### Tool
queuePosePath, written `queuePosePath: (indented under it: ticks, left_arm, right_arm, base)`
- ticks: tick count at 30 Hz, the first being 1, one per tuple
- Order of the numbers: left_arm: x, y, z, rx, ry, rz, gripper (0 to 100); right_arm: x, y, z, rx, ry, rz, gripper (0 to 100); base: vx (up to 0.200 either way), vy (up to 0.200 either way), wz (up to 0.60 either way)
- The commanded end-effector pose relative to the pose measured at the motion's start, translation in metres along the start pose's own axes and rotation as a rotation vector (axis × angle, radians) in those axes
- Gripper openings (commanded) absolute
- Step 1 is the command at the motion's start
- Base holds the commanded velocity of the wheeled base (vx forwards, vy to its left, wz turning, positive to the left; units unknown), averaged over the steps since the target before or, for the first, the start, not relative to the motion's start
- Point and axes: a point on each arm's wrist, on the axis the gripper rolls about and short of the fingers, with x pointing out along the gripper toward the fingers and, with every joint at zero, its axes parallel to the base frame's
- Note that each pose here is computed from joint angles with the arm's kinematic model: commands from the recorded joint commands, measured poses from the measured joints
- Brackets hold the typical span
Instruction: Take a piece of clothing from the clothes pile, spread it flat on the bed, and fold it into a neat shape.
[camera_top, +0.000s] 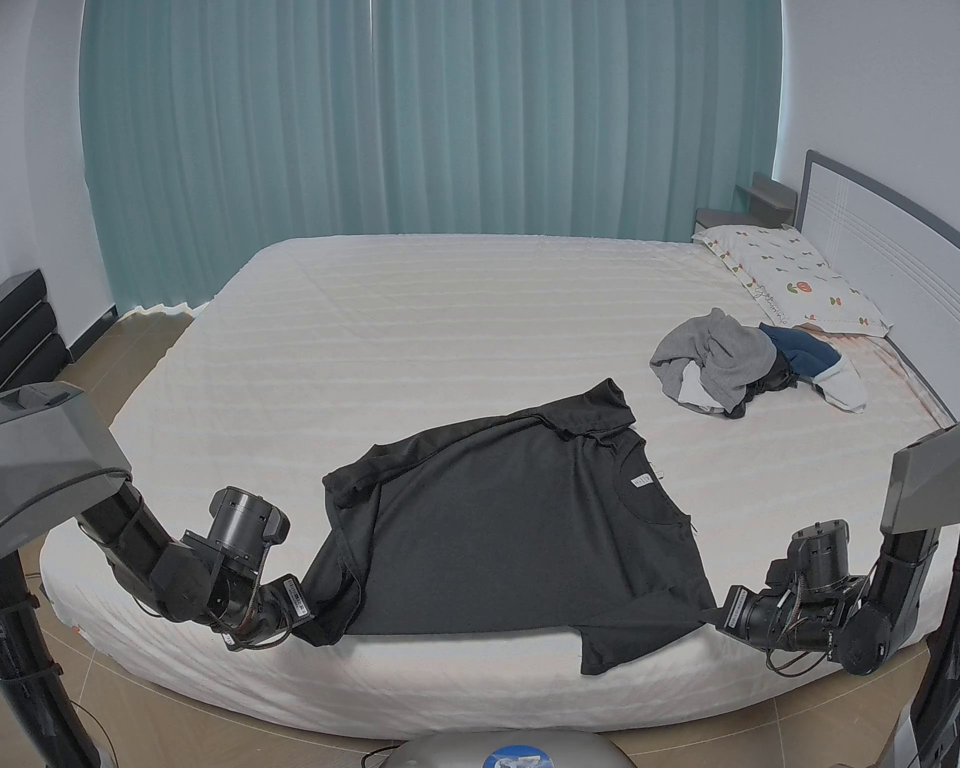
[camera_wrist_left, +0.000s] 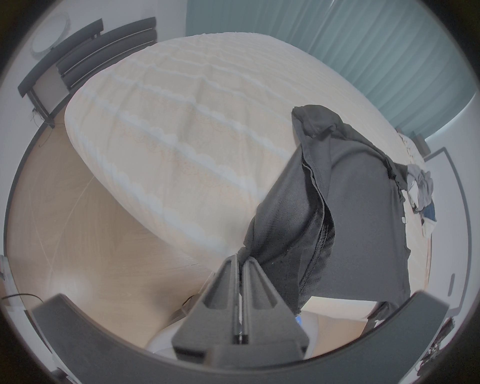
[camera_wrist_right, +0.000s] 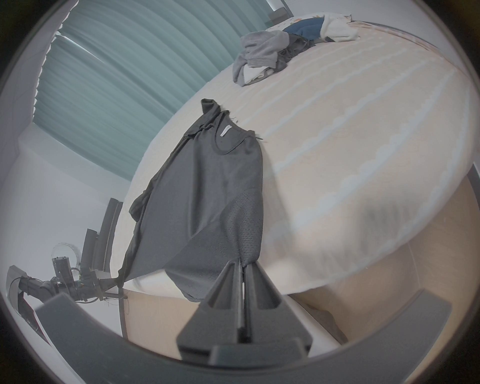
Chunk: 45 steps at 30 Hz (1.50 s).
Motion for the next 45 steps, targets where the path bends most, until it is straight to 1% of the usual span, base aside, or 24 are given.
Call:
queuePosePath:
  ticks: [1,3,6,9,12,14,15,16,17,19,21,22,25,28,31,32,35,36,39,45]
  left_arm:
    - [-0.005,0.003,0.001,0.015,0.006,0.008,0]
    - [-0.005,0.004,0.0,0.018,0.009,0.014,0]
    - [-0.004,0.007,-0.001,0.043,0.03,0.037,0]
    - [-0.003,0.01,-0.005,0.062,0.067,0.057,0]
    - [-0.003,0.01,-0.006,0.067,0.073,0.059,0]
    - [-0.003,0.01,-0.006,0.067,0.073,0.059,0]
    - [-0.001,0.011,-0.007,0.069,0.08,0.065,0]
    - [-0.001,0.011,-0.007,0.069,0.08,0.065,0]
    - [0.004,0.011,-0.009,0.072,0.091,0.074,0]
    - [0.006,0.011,-0.01,0.074,0.094,0.077,0]
    - [0.008,0.01,-0.009,0.074,0.1,0.073,0]
    - [0.008,0.009,-0.009,0.073,0.102,0.066,100]
    - [0.007,0.008,-0.008,0.064,0.106,0.048,100]
    - [0.006,0.008,-0.007,0.063,0.107,0.043,100]
    - [0.003,0.007,-0.005,0.059,0.095,0.036,100]
    - [-0.002,0.006,-0.001,0.05,0.076,0.019,100]
    - [-0.011,0.003,0.007,0.034,0.047,-0.025,100]
    - [-0.014,0.001,0.009,0.028,0.043,-0.053,100]
    - [-0.016,-0.003,0.013,0.001,0.028,-0.101,100]
    - [-0.014,-0.011,0.021,-0.076,-0.025,-0.159,100]
  right_arm:
    - [-0.017,0.007,0.008,-0.021,-0.031,0.024,0]
    - [-0.024,0.009,0.006,-0.044,-0.011,0.018,0]
    - [-0.03,0.009,0.003,-0.08,0.041,-0.014,0]
    - [-0.026,0.007,0.003,-0.081,0.069,-0.036,0]
    - [-0.02,0.002,-0.001,-0.089,0.104,-0.062,0]
    - [-0.02,0.001,-0.002,-0.091,0.109,-0.066,0]
    - [-0.013,-0.003,-0.007,-0.119,0.143,-0.083,0]
    - [-0.013,-0.003,-0.007,-0.119,0.143,-0.083,0]
    - [-0.005,-0.007,-0.012,-0.12,0.175,-0.102,100]
    - [0.001,-0.01,-0.013,-0.118,0.186,-0.11,100]
    - [0.005,-0.009,-0.012,-0.108,0.167,-0.097,100]
    - [0.005,-0.009,-0.011,-0.107,0.156,-0.089,100]
    - [0.005,-0.006,-0.008,-0.111,0.118,-0.061,100]
    - [0.005,-0.006,-0.007,-0.111,0.104,-0.053,100]
    - [0.007,-0.004,-0.005,-0.075,0.093,-0.046,100]
    - [0.008,-0.003,-0.003,-0.045,0.082,-0.04,100]
    - [0.011,-0.001,0.0,-0.016,0.053,-0.019,100]
    - [0.013,-0.002,0.0,-0.002,0.047,-0.015,100]
    - [0.018,-0.004,-0.001,0.016,0.037,-0.008,100]
    - [0.021,-0.005,-0.003,0.022,0.044,0.008,100]
  base:
    - [0.0,0.0,0.0]
    - [0.0,0.0,0.0]
    - [0.0,0.0,0.0]
    - [0.0,0.0,0.0]
    - [0.0,0.0,0.0]
    - [0.0,0.0,0.0]
    - [0.0,0.0,0.0]
    - [0.0,0.0,0.0]
    - [0.0,0.0,0.0]
    - [0.0,0.0,0.0]
    - [0.0,0.0,0.0]
    - [0.0,0.0,0.0]
    - [0.0,0.0,0.0]
    - [0.0,0.0,0.0]
    - [0.0,0.0,0.0]
    - [0.0,0.0,0.0]
    - [0.0,0.0,0.0]
    - [0.0,0.0,0.0]
    - [0.0,0.0,0.0]
    - [0.0,0.0,0.0]
